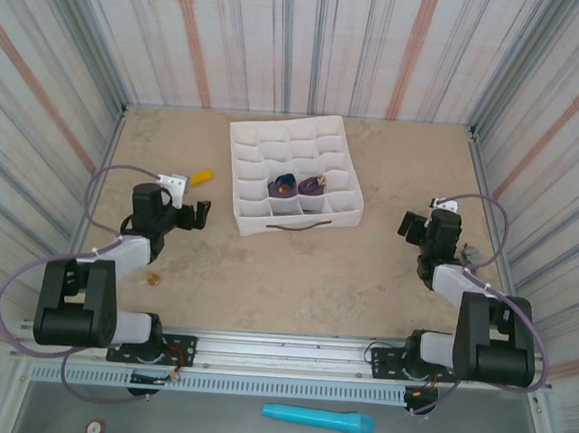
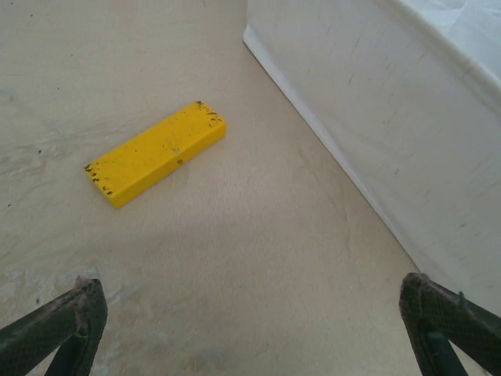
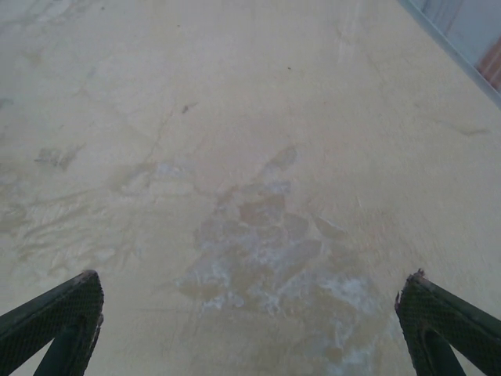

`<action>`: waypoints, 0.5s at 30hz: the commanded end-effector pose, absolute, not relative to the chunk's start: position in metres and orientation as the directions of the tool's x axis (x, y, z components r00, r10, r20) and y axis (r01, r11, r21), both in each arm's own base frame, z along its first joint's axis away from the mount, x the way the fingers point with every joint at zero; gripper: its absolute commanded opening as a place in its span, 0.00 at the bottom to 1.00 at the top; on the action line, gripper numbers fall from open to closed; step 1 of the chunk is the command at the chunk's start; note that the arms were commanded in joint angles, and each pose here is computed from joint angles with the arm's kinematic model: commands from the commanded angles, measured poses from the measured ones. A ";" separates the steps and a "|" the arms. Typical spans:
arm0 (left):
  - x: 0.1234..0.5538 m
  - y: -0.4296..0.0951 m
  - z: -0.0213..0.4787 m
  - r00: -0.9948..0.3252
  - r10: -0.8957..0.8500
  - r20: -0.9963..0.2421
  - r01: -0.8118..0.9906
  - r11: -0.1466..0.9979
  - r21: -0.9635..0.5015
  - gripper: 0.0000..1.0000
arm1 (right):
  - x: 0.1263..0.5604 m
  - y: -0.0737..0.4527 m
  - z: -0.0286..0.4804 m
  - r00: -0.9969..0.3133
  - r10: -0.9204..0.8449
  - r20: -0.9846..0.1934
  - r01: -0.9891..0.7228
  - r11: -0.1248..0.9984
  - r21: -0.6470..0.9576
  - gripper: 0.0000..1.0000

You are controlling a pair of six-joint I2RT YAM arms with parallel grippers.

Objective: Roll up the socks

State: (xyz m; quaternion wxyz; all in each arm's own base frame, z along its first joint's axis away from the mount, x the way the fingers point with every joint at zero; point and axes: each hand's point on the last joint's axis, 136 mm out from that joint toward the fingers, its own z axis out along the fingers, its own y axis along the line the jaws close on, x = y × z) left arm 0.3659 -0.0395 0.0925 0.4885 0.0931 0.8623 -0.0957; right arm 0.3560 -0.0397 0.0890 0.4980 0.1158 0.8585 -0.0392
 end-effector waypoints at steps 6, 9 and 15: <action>0.379 -0.032 0.101 -0.285 0.072 -0.956 0.264 0.964 -0.006 0.99 | 0.387 -0.012 0.098 -0.359 0.090 -0.929 0.058 0.996 0.074 0.99; 0.387 -0.026 0.097 -0.336 0.056 -0.940 0.227 0.974 -0.023 0.99 | 0.390 -0.007 0.088 -0.319 0.058 -0.946 0.039 0.998 0.048 0.99; 0.396 -0.013 0.091 -0.387 0.062 -0.920 0.094 0.995 0.028 0.99 | 0.394 -0.020 0.083 -0.375 0.111 -0.921 0.102 0.992 0.078 0.99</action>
